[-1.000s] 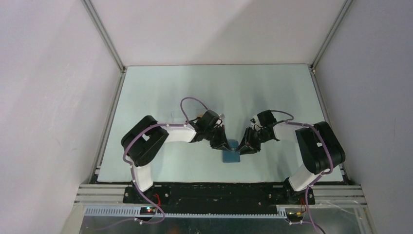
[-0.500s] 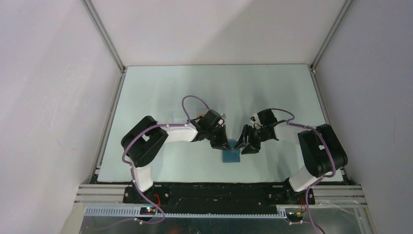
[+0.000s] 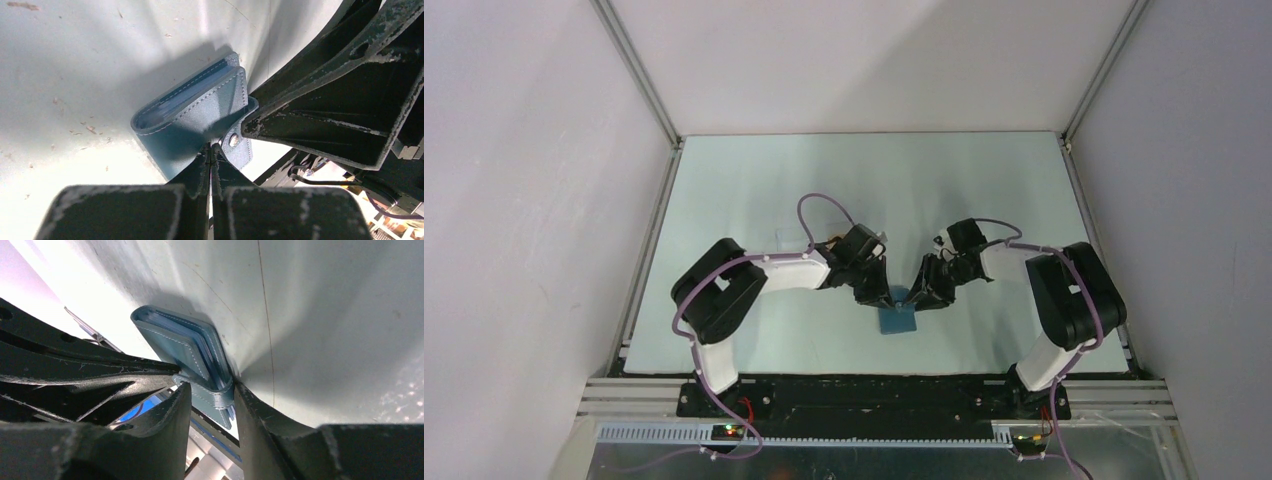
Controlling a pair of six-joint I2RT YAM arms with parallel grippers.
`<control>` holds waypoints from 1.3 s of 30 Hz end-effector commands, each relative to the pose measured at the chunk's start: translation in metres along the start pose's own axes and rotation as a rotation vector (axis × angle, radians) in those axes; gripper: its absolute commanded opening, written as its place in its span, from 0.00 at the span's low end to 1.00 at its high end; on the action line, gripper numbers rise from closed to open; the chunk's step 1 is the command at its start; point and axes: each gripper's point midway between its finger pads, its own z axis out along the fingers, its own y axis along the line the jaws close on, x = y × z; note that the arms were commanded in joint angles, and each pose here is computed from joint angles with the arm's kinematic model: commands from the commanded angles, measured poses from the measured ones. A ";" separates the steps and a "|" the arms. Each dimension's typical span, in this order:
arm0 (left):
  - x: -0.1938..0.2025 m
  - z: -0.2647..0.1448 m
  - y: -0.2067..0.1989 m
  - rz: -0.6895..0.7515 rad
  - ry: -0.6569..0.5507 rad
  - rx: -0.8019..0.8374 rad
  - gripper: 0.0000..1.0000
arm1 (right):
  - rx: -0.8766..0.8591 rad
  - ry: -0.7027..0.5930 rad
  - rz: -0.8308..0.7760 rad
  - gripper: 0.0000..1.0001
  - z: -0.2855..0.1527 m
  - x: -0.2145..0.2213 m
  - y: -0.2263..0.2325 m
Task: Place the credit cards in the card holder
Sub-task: Close the card holder at the center of the board.
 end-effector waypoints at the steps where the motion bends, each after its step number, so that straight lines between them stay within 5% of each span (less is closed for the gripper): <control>1: -0.002 -0.006 0.007 0.034 -0.015 -0.056 0.00 | 0.087 -0.021 -0.034 0.39 0.012 -0.008 -0.015; 11: -0.014 -0.020 -0.008 0.012 -0.057 -0.011 0.40 | 0.132 -0.001 -0.053 0.35 0.020 -0.002 -0.020; 35: -0.006 -0.034 0.003 -0.003 -0.058 0.018 0.56 | 0.158 0.033 -0.051 0.34 0.035 0.005 -0.021; 39: -0.005 -0.036 0.002 0.002 -0.049 0.029 0.46 | 0.156 0.032 -0.052 0.34 0.035 0.004 -0.020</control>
